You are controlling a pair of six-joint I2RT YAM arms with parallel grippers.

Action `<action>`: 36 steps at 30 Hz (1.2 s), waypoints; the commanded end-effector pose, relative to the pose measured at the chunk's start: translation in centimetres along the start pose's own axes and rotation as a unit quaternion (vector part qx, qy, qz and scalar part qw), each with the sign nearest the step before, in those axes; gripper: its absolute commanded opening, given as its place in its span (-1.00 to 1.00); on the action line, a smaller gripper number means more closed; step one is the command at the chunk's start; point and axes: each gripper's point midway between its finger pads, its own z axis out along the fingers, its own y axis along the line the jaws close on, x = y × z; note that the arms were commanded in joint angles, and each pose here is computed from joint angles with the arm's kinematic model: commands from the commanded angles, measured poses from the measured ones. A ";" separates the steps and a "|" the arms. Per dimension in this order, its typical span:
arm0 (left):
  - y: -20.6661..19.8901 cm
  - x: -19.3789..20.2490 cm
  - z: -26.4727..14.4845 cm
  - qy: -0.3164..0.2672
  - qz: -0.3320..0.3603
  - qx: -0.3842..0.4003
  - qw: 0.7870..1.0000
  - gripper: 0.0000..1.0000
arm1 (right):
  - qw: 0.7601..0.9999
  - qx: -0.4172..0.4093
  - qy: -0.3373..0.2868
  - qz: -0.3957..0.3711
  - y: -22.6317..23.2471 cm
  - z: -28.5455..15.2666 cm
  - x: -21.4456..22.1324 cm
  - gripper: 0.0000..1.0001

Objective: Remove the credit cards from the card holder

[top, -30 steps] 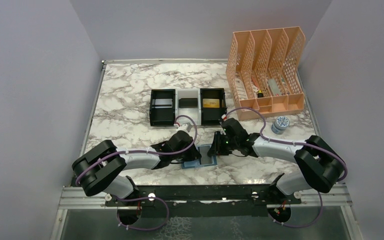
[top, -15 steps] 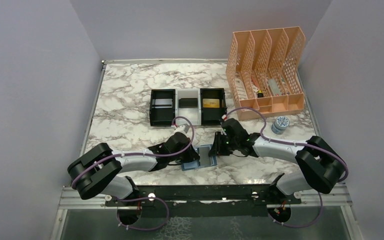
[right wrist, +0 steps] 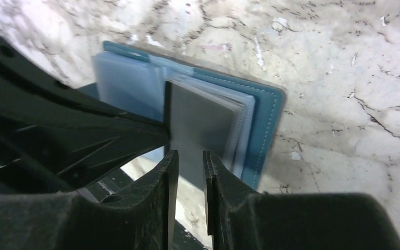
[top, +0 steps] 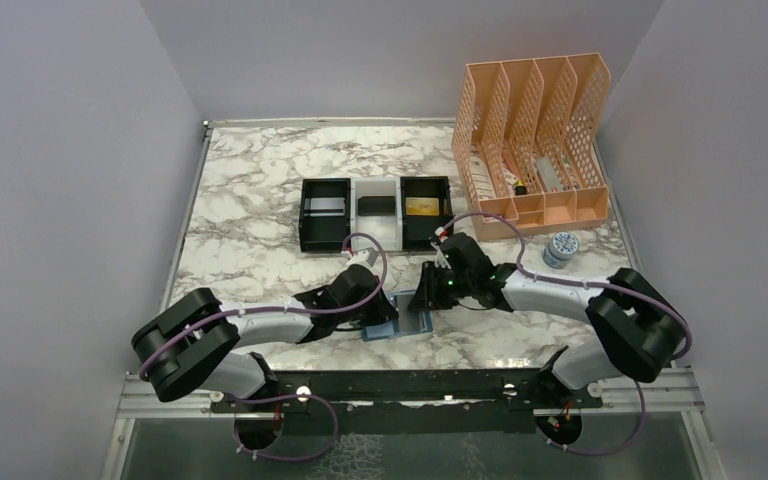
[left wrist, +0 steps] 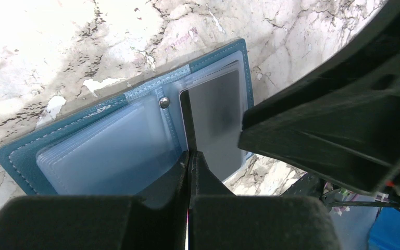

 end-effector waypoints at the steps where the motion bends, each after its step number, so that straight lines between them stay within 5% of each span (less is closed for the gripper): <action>1: -0.2 -0.4 -0.3 -0.007 0.008 -0.003 1.000 -1.00 | 0.999 0.026 0.015 0.020 -1.0 1.1 0.2 -0.51; 10: 0.6 -0.3 -0.6 -0.009 0.010 -0.023 1.000 -1.00 | 0.996 0.088 0.006 0.033 -3.7 1.0 0.8 -0.51; 27: 1.3 -0.8 -1.4 -0.020 0.015 -0.044 0.999 -1.00 | 0.996 0.083 0.011 0.034 -3.5 1.3 0.8 -0.51; 36: 1.2 -0.5 -1.3 -0.014 0.013 -0.040 0.999 -1.00 | 0.999 -0.029 0.000 -0.037 1.4 0.4 -0.9 -0.47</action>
